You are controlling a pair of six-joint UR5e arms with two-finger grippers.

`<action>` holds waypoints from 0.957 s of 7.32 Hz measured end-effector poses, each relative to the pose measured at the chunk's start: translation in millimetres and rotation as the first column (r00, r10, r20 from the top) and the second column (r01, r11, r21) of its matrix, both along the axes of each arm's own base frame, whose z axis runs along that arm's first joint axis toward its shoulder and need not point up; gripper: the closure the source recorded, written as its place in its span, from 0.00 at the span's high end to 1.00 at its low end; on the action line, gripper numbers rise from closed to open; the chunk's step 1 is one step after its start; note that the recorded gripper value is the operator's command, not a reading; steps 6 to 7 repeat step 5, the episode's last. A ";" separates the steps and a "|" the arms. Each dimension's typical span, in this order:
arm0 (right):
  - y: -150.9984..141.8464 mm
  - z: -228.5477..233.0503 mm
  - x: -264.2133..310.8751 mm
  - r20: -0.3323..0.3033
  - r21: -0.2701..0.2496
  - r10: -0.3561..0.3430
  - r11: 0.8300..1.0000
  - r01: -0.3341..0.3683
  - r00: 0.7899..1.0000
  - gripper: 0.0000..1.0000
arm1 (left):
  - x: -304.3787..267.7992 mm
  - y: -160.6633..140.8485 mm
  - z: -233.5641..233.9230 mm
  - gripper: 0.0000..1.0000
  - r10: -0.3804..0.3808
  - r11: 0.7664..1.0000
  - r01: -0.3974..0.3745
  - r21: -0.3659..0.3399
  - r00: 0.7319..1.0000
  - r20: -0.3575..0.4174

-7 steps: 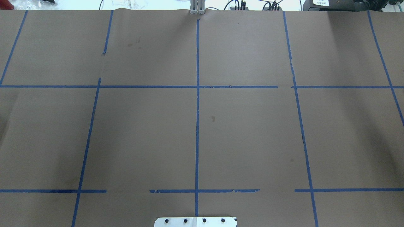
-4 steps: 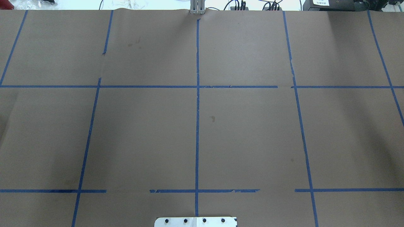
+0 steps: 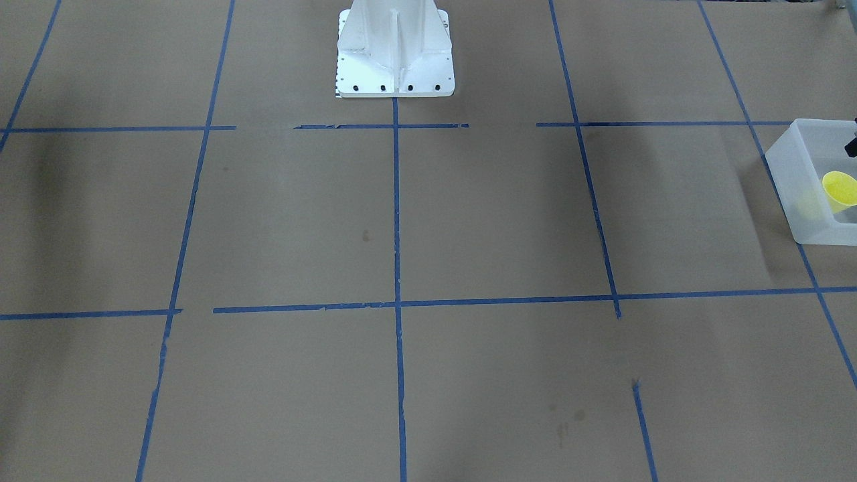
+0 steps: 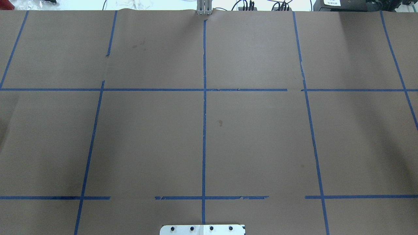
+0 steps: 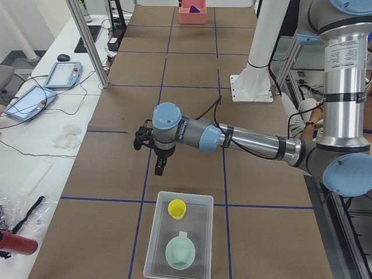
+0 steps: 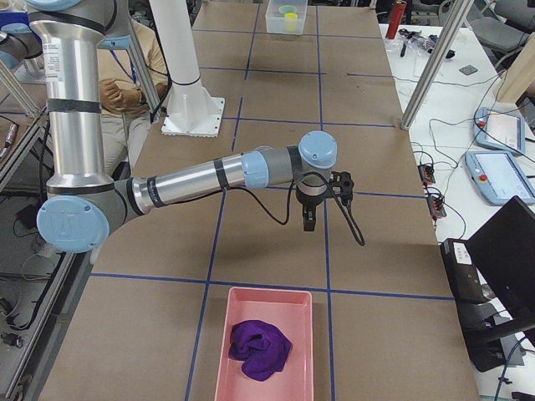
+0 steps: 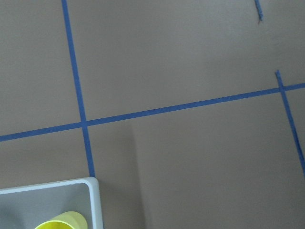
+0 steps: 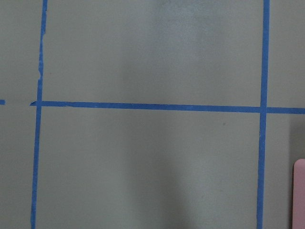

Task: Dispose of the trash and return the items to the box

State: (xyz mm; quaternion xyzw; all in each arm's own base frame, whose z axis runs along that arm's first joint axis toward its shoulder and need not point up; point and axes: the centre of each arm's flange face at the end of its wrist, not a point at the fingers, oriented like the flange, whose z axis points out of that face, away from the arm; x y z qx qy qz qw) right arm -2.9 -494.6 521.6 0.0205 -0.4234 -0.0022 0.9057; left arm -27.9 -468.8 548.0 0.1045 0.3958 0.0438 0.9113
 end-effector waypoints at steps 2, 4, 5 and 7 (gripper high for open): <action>-1.0 21.9 3.0 -0.013 0.004 -0.031 1.000 0.031 0.999 1.00 | -1.6 -3.4 12.3 1.00 -0.007 1.000 0.007 -0.020 1.000 0.026; -3.9 50.0 15.2 -0.017 0.026 -0.073 0.997 0.073 0.997 1.00 | -1.7 -7.1 22.1 1.00 -0.007 0.999 0.008 -0.042 1.000 0.031; -7.8 52.5 19.5 -0.017 0.042 -0.082 0.996 0.083 0.996 1.00 | -2.4 -9.8 22.0 1.00 -0.009 0.999 0.010 -0.044 0.999 0.031; -7.8 52.5 19.5 -0.017 0.042 -0.082 0.996 0.083 0.996 1.00 | -2.4 -9.8 22.0 1.00 -0.009 0.999 0.010 -0.044 0.999 0.031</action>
